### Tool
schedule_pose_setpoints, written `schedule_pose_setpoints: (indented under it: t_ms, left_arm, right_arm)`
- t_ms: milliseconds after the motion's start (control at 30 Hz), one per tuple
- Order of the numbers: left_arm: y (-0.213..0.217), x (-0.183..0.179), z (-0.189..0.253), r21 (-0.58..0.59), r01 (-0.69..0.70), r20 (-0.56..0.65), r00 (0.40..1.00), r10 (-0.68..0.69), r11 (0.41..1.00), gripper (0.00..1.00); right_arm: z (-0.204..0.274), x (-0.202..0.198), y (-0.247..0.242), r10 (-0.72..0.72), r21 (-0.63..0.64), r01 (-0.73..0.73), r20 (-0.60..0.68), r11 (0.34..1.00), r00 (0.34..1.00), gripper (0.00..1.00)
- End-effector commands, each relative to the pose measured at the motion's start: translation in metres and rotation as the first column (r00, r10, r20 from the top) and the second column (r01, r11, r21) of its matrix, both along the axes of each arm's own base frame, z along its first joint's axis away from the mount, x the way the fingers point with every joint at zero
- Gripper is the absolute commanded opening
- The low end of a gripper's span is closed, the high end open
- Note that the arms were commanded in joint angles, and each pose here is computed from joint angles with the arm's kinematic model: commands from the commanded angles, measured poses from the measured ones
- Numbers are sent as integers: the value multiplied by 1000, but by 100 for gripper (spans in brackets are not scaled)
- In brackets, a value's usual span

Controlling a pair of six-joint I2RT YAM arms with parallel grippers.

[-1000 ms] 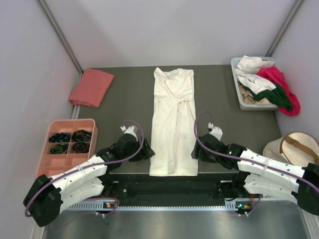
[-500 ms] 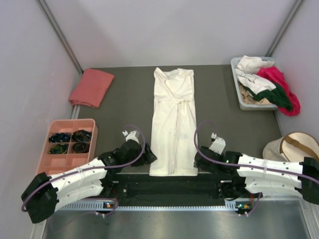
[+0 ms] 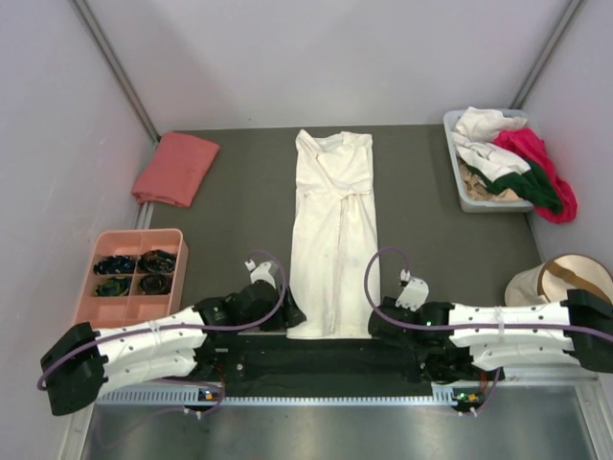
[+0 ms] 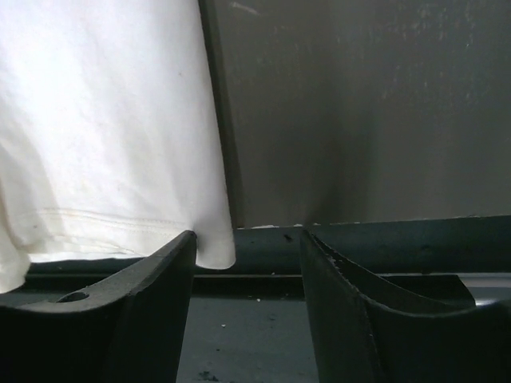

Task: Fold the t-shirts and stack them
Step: Grab the bottom of the folded rectangular tshirt with both arms

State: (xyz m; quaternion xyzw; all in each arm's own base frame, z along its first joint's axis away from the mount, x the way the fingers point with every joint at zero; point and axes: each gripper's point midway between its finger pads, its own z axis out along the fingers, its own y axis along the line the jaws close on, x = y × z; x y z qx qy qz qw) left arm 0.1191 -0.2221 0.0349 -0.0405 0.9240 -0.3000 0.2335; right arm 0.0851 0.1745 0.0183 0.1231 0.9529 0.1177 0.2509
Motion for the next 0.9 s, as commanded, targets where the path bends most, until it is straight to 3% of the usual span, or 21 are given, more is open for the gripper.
schedule_pose_setpoints:
  t_ms: [0, 567, 867]
  left_arm:
    - [16, -20, -17, 46, -17, -45, 999, 20, 999, 64]
    - [13, -20, -25, 47, -23, -35, 999, 25, 999, 49]
    - [11, -25, -28, 45, -14, -46, 999, 16, 999, 45]
  right_arm:
    - [5, -3, 11, -15, -12, 16, 29, 1000, 999, 54]
    - [11, 3, 8, -45, 16, 44, 81, 999, 996, 52]
    - [17, 6, 19, -23, 49, 18, 102, 999, 994, 52]
